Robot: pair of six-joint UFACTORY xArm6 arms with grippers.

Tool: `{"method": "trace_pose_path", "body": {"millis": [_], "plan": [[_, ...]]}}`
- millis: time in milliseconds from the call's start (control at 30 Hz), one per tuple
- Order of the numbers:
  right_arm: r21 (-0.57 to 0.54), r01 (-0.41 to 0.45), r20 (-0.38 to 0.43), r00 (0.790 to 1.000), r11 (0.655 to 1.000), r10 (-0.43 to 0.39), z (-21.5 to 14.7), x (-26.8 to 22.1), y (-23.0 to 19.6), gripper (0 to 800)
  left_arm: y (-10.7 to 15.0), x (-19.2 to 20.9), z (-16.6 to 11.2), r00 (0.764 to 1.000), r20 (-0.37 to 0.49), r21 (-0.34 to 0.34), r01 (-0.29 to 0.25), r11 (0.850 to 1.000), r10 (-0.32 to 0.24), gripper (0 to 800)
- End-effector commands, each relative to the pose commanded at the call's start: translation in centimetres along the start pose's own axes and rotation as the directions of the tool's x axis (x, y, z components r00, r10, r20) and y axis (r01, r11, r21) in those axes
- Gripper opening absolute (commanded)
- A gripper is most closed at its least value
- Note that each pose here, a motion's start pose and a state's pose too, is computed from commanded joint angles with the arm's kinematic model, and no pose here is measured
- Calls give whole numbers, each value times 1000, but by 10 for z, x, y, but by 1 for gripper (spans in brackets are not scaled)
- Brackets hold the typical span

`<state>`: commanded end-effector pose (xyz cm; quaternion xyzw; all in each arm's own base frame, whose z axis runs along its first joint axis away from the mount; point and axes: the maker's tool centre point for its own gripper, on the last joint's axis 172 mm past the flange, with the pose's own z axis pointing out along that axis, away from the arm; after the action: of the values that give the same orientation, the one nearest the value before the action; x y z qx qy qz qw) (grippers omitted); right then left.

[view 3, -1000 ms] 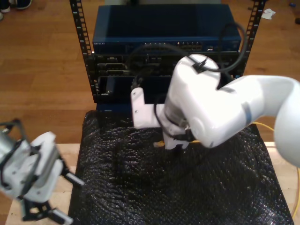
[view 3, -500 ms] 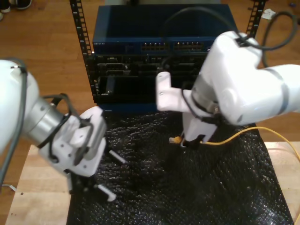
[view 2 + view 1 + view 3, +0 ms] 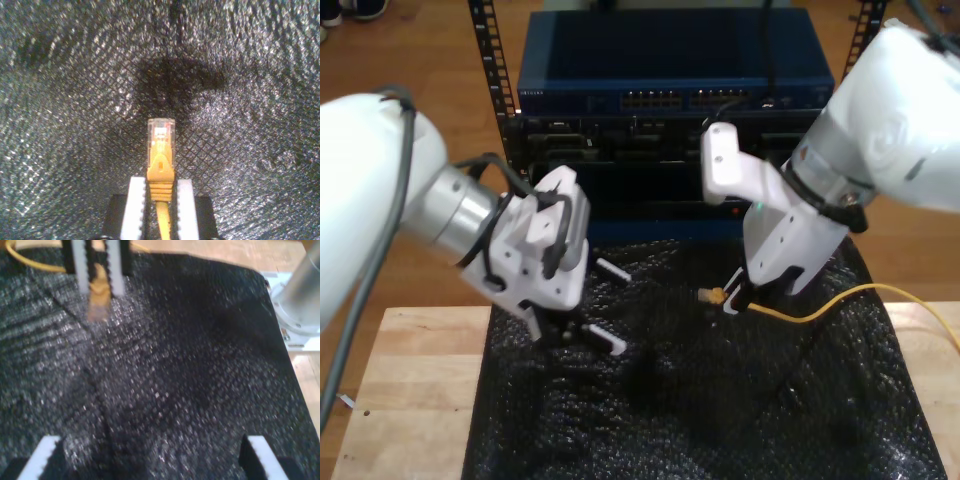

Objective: Grab the cable and plug it in

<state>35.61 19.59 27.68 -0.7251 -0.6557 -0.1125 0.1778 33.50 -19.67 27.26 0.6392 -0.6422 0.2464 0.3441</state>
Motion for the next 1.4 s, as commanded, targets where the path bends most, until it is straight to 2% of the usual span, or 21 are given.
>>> {"method": "trace_pose_path", "body": {"millis": [100, 400, 567, 700, 900, 1100, 1400], "plan": [[13, 0, -29, 1000, 1000, 1, -12, 10, -5, 3, -7, 6, 0, 1000, -10, 2, -5, 1000, 5, 800], [21, -20, -96, 995, 1000, 22, -18, 25, -9, 4, -26, 36, -6, 997, -69, 27, -28, 999, 30, 800], [14, -20, -118, 993, 1000, 21, -22, 33, -7, 3, -27, 49, -7, 992, -122, 32, -19, 999, 23, 800], [7, -15, -130, 991, 1000, 16, -26, 40, -5, 3, -26, 49, -8, 991, -129, 31, -14, 999, 17, 799], [25, -30, -206, 978, 999, 34, -31, 63, -2, 4, -25, 51, -8, 990, -138, 30, -14, 999, 18, 799], [52, -40, -201, 978, 998, 50, -20, 61, 1, 4, -17, 56, -8, 988, -153, 3, -27, 1000, 27, 795], [60, -47, -197, 979, 997, 58, -16, 59, 3, 4, -18, 69, -11, 979, -201, 7, -31, 1000, 31, 789]]}}
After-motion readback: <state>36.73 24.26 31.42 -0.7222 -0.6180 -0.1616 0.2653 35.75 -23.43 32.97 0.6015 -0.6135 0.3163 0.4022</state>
